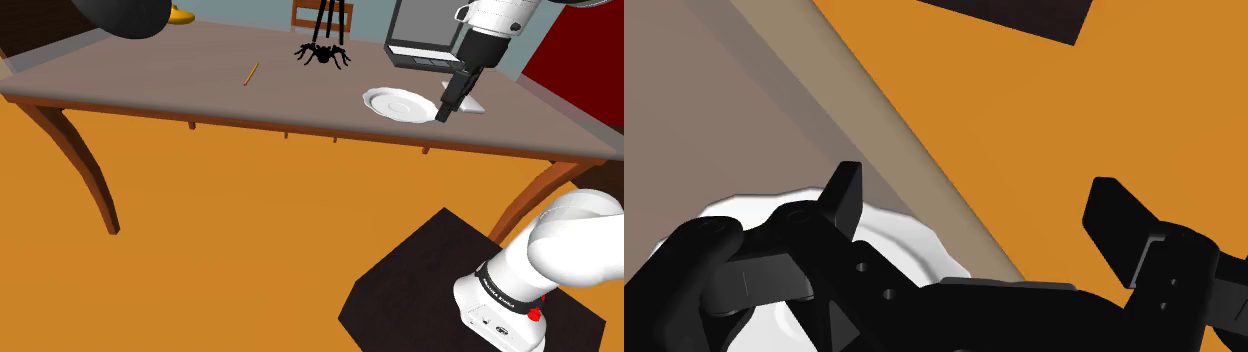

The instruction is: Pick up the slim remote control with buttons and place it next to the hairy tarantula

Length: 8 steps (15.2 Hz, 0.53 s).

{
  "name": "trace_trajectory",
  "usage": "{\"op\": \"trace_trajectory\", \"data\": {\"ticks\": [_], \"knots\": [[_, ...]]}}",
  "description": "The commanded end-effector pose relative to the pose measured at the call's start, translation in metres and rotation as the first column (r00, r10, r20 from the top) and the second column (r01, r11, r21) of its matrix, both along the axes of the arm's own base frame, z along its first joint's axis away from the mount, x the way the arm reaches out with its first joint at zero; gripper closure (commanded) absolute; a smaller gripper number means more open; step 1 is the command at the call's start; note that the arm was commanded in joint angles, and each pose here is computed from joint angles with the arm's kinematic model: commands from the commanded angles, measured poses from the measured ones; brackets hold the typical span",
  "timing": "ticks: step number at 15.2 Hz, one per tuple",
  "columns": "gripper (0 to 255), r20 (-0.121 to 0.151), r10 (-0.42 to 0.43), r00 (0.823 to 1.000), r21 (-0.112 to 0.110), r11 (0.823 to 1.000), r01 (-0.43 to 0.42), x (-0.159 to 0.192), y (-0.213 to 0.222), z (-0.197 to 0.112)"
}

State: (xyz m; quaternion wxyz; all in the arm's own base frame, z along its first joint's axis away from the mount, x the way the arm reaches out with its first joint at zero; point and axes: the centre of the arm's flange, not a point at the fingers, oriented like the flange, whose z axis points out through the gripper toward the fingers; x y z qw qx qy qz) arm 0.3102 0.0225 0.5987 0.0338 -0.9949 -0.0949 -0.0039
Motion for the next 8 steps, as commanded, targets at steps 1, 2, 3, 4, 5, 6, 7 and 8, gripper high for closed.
{"op": "trace_trajectory", "data": {"ticks": [1, 2, 3, 4, 5, 6, 7, 8], "knots": [[0, 0.000, 0.000, 1.000, 0.000, 1.000, 0.000, 0.000, 0.000, 0.000], [0, -0.002, -0.036, 0.999, -0.003, 0.999, 0.036, 0.009, -0.009, -0.001], [0, -0.003, -0.071, 0.997, -0.006, 0.997, 0.071, 0.017, -0.019, -0.002], [0, -0.005, -0.107, 0.994, -0.008, 0.994, 0.107, 0.025, -0.029, -0.003], [0, -0.006, -0.142, 0.990, -0.011, 0.990, 0.142, 0.033, -0.039, -0.003], [0, -0.007, -0.177, 0.984, -0.014, 0.984, 0.177, 0.040, -0.050, -0.004], [0, -0.008, -0.212, 0.977, -0.017, 0.977, 0.212, 0.047, -0.061, -0.005], [0, -0.009, -0.247, 0.969, -0.020, 0.969, 0.247, 0.053, -0.072, -0.006]]}}
